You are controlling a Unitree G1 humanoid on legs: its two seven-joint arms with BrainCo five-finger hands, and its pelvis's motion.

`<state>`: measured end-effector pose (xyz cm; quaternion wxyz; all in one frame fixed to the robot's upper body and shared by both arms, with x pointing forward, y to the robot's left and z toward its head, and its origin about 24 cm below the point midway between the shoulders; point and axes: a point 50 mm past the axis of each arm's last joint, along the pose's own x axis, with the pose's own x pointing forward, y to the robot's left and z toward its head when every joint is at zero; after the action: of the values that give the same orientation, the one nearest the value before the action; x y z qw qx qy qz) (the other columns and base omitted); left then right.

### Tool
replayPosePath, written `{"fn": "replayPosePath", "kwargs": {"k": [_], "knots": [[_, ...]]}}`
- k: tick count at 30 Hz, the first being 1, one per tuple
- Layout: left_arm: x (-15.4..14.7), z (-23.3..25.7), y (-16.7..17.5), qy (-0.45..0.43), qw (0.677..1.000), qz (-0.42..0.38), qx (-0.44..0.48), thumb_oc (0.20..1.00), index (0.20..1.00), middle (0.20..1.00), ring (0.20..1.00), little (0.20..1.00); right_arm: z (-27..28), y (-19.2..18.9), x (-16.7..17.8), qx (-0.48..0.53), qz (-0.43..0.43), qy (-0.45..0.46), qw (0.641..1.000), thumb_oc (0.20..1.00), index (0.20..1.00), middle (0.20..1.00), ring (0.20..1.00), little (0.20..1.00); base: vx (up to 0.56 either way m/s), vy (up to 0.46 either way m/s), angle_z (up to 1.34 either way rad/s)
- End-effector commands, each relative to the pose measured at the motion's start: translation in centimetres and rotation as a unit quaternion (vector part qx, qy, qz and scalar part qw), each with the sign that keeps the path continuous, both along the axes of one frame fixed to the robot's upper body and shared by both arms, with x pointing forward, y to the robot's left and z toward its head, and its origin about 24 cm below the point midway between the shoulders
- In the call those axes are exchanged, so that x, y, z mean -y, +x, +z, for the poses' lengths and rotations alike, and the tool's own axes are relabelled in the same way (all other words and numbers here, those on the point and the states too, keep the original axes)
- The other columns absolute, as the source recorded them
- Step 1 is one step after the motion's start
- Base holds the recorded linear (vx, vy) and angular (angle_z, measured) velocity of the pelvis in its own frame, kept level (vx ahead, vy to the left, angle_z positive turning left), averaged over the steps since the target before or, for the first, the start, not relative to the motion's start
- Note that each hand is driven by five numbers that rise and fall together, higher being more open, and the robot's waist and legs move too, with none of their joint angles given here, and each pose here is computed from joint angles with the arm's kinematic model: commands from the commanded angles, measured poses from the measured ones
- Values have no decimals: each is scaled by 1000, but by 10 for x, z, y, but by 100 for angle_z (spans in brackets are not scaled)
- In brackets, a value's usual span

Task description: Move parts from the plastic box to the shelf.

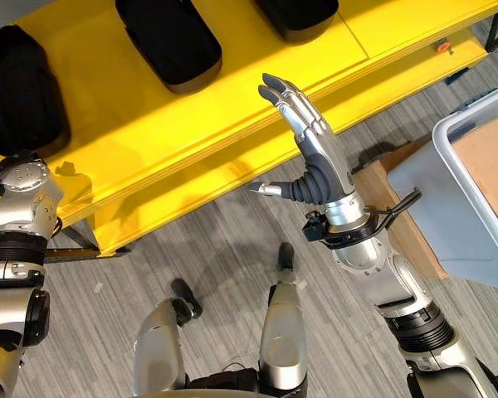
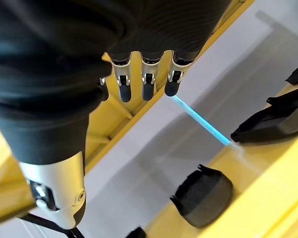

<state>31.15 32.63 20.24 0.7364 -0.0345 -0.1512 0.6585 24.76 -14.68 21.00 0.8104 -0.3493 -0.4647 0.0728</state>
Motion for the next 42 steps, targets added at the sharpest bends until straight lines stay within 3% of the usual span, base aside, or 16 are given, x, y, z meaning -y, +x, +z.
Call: {"fn": "replayPosePath", "kwargs": {"k": [1, 2, 4, 10, 12, 20, 31, 34, 39, 42], "knots": [[10, 47, -30, 174, 973, 64, 139, 1000, 1000, 1000, 1000, 1000, 3, -17, -1, 47, 24, 29, 998, 1000, 1000, 1000, 1000, 1000, 11, -284, 41], [18, 49, -37, 200, 966, 57, 156, 1000, 1000, 1000, 1000, 1000, -2, -18, -1, 39, 25, 32, 998, 1000, 1000, 1000, 1000, 1000, 138, -369, 41], [49, 34, -44, 257, 952, -79, 146, 1000, 1000, 1000, 1000, 1000, -17, -20, -4, -3, 33, 49, 998, 1000, 1000, 1000, 1000, 1000, 130, -413, 29], [95, -2, -70, 278, 915, -253, 144, 1000, 1000, 1000, 1000, 1000, -25, -19, -11, -34, 32, 61, 997, 1000, 1000, 1000, 1000, 1000, 42, -220, 21], [107, -17, -75, 264, 884, -369, 110, 1000, 1000, 1000, 1000, 1000, -26, -18, -14, -40, 37, 63, 997, 1000, 1000, 1000, 1000, 1000, -65, -225, 35], [146, -50, -72, 213, 772, -596, 63, 1000, 1000, 1000, 1000, 1000, -27, -14, -17, -30, 51, 68, 996, 1000, 1000, 1000, 1000, 1000, -71, -99, 12], [152, -101, -65, 216, 758, -612, -66, 1000, 1000, 1000, 1000, 1000, -32, 6, -12, -77, 59, 79, 992, 1000, 1000, 1000, 1000, 1000, -43, 25, -1], [152, -105, -59, 207, 781, -585, -74, 1000, 1000, 1000, 1000, 1000, -32, 7, -17, -82, 77, 75, 991, 1000, 1000, 1000, 1000, 1000, 41, 123, -3], [141, -110, -49, 203, 851, -472, -105, 1000, 1000, 1000, 1000, 1000, -32, 8, -30, -97, 111, 85, 985, 1000, 1000, 1000, 1000, 1000, 44, 47, -6], [136, -116, -43, 189, 862, -453, -125, 1000, 1000, 1000, 1000, 1000, -28, 9, -38, -94, 126, 91, 983, 1000, 1000, 1000, 1000, 1000, 32, 16, 2]]}}
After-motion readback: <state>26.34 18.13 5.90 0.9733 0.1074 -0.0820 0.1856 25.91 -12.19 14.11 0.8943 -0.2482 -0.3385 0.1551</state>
